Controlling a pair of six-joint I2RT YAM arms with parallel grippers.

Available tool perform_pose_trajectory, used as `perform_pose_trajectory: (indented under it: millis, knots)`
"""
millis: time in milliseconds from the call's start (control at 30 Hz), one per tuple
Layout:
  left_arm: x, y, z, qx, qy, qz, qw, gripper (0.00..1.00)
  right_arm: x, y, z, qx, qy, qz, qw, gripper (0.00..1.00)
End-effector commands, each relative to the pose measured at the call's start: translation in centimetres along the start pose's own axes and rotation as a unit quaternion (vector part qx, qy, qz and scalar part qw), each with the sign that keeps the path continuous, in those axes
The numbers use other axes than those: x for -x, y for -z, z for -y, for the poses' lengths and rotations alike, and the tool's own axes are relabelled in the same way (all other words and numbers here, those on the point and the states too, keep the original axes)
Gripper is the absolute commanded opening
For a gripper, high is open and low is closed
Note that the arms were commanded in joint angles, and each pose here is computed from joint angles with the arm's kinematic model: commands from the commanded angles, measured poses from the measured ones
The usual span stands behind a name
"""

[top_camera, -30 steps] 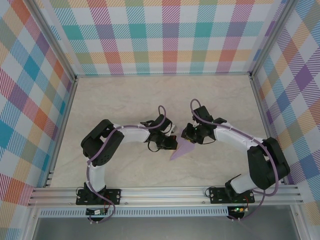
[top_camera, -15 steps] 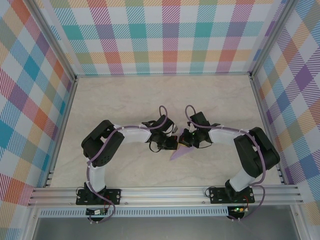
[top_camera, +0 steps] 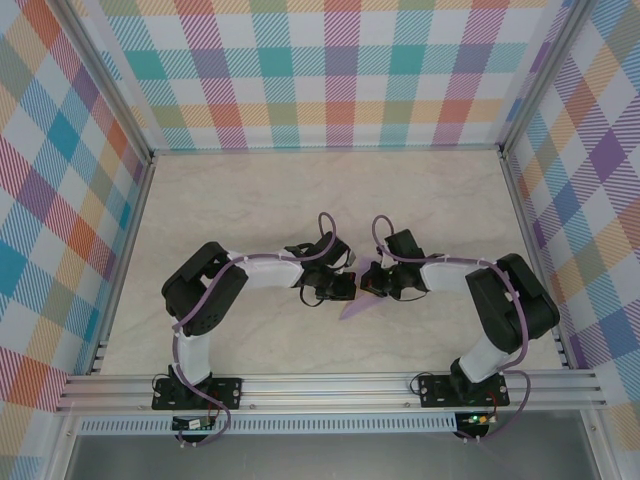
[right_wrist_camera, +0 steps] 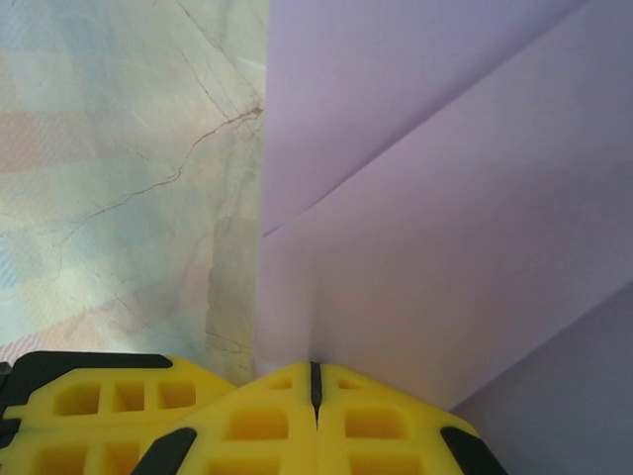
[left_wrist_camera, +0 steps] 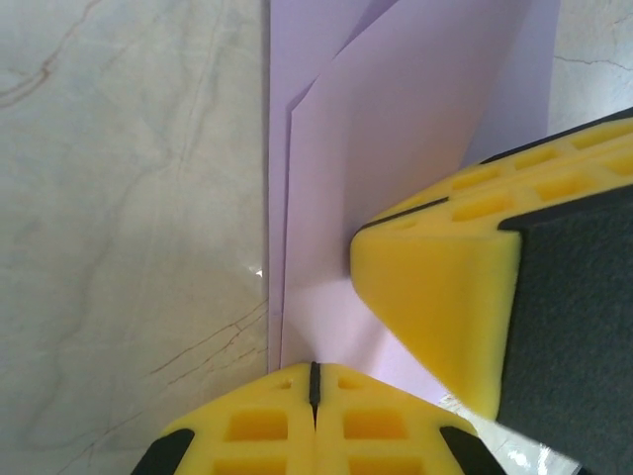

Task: Fold a paper plane with a square sheet of paper (pick it up from the middle)
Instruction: Fourth fold the wing at the center of the table.

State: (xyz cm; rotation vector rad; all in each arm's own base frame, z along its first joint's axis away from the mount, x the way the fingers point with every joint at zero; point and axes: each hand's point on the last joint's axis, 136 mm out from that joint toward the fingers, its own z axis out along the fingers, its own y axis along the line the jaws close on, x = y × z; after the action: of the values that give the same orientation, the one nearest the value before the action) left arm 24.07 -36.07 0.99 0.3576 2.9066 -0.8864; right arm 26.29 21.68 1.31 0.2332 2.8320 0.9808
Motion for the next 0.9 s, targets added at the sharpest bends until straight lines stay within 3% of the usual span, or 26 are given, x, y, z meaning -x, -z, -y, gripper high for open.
perform_pose_trajectory:
  millis: [0,200,367,533,700,867]
  knots:
    - [-9.5,-2.5,-10.3,0.182,0.058,-0.130,0.973,0.00,1.0,1.1,4.6,-0.060,-0.030,0.030,0.997,0.00]
    - [-9.6,-2.6,-10.4,0.180,0.055,-0.130,0.973,0.00,4.7,3.9,5.1,-0.043,-0.055,0.091,0.993,0.01]
    - [-9.3,-2.6,-9.8,0.173,0.052,-0.127,0.975,0.00,5.1,5.6,0.8,0.028,-0.011,0.111,0.993,0.01]
    - [-8.9,-2.7,-9.5,0.173,0.051,-0.124,0.976,0.00,2.6,3.5,-2.5,0.049,0.037,0.061,0.996,0.01]
    - [-8.9,-2.7,-9.6,0.176,0.051,-0.124,0.975,0.00,1.8,0.7,-1.7,0.042,0.021,0.030,0.998,0.00]
    - [-9.2,-2.6,-9.8,0.180,0.052,-0.127,0.974,0.00,2.6,0.0,0.7,0.006,-0.001,0.041,0.999,0.00]
